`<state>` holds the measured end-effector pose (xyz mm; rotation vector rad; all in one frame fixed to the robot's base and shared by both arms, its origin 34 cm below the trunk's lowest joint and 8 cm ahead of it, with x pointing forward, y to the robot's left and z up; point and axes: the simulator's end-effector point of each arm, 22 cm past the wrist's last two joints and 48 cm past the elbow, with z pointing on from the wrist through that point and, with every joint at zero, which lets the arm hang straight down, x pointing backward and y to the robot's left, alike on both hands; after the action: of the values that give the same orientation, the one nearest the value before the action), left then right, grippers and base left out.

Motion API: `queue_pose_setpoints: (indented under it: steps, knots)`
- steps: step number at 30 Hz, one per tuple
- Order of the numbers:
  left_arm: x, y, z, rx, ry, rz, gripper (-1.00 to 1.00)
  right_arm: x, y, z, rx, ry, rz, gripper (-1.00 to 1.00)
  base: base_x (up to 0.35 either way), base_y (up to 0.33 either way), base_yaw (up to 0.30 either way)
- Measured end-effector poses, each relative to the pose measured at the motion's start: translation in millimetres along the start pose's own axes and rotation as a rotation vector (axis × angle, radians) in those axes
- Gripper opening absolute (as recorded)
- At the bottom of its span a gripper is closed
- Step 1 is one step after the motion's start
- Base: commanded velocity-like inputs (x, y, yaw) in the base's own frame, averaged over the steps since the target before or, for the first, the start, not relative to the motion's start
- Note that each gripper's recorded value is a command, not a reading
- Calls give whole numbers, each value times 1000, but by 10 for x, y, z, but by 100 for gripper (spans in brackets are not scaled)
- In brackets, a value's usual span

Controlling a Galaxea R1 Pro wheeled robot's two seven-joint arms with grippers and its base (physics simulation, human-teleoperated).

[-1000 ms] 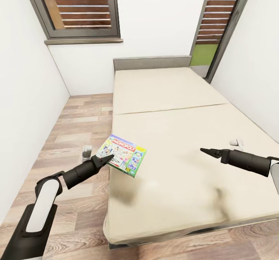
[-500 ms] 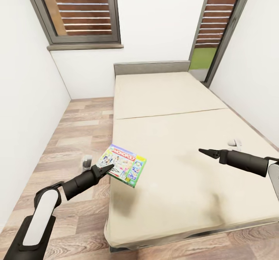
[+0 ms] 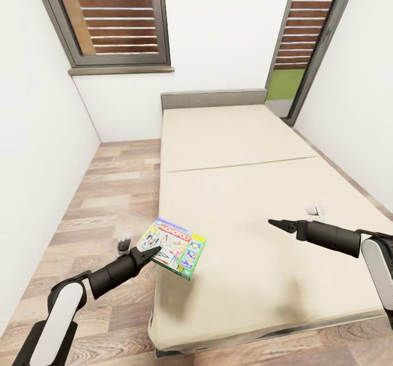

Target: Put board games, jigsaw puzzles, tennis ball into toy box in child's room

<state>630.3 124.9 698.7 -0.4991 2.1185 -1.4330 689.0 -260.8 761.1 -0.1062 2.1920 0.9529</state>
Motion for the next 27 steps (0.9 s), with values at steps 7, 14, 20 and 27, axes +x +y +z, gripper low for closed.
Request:
queue_pose_setpoints:
  steps: [7, 14, 20, 27]
  knots:
    - [63, -41, -59, -13, 7, -25, -100, 70, 58, -12, 7, 21, 24, 100, 0, 0, 0]
    - [62, -147, -84, -12, 2, -40, -100, 34, 128, -64, 5, 27, 35, 100, 0, 0, 0]
    - [70, -202, -125, -24, -1, -47, -100, -32, 198, -104, 2, 28, 38, 100, 0, 0, 0]
    - [66, -286, -184, -26, -9, -61, -100, -102, 292, -136, -3, 33, 38, 100, 0, 0, 0]
